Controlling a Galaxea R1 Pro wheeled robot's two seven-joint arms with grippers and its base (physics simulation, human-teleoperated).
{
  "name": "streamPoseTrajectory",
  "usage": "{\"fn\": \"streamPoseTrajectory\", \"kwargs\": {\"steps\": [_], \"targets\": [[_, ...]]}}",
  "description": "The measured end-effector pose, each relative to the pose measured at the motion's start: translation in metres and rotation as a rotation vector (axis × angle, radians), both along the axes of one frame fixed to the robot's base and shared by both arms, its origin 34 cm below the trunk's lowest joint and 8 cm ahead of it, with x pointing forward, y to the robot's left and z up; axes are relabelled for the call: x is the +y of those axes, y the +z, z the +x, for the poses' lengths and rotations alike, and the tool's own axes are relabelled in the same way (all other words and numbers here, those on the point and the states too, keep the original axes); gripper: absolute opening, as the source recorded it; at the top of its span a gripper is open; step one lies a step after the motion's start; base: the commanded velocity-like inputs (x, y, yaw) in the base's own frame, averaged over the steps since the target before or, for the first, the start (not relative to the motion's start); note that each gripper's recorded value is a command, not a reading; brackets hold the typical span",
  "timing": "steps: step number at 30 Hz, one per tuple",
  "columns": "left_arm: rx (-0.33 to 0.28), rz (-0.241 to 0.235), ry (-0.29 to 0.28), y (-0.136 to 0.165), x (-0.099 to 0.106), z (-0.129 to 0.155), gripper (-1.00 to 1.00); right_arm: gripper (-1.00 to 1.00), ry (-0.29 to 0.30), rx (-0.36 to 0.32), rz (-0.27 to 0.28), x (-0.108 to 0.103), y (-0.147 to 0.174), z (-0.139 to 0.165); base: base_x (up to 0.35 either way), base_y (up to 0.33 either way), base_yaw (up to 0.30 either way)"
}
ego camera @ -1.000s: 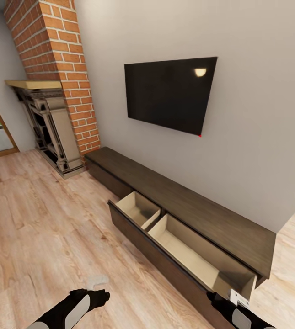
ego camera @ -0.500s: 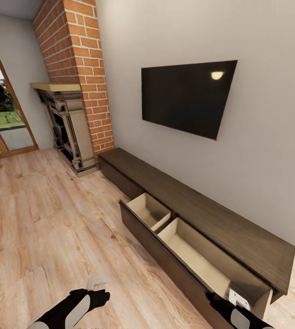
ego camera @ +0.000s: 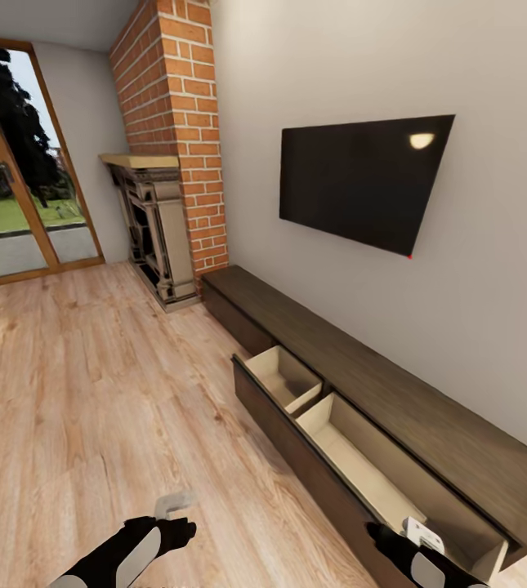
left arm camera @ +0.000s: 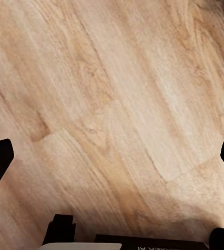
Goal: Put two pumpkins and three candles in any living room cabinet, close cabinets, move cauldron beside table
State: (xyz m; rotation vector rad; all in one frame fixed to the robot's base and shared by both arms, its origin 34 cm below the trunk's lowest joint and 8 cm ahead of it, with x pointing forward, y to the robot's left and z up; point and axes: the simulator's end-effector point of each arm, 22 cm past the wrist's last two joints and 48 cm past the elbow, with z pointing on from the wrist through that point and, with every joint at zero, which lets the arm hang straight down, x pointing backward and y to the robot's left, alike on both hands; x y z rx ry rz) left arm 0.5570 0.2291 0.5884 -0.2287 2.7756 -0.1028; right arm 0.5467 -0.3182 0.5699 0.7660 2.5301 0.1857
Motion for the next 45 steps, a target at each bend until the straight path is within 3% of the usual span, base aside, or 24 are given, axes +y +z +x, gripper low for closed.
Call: {"fn": "streamPoseTrajectory", "kwargs": {"steps": [7,45], "targets": [[-0.009,0.000,0.001,0.004,0.000,0.003,1.00,1.00,0.019,-0.006,0.003,0.008,0.003,0.002,-0.001,-0.004,0.213],[-0.070,0.000,0.008,0.024,0.001,0.019,1.00,1.00,0.020,-0.050,0.004,0.010,0.021,0.016,0.000,0.000,0.213]]}}
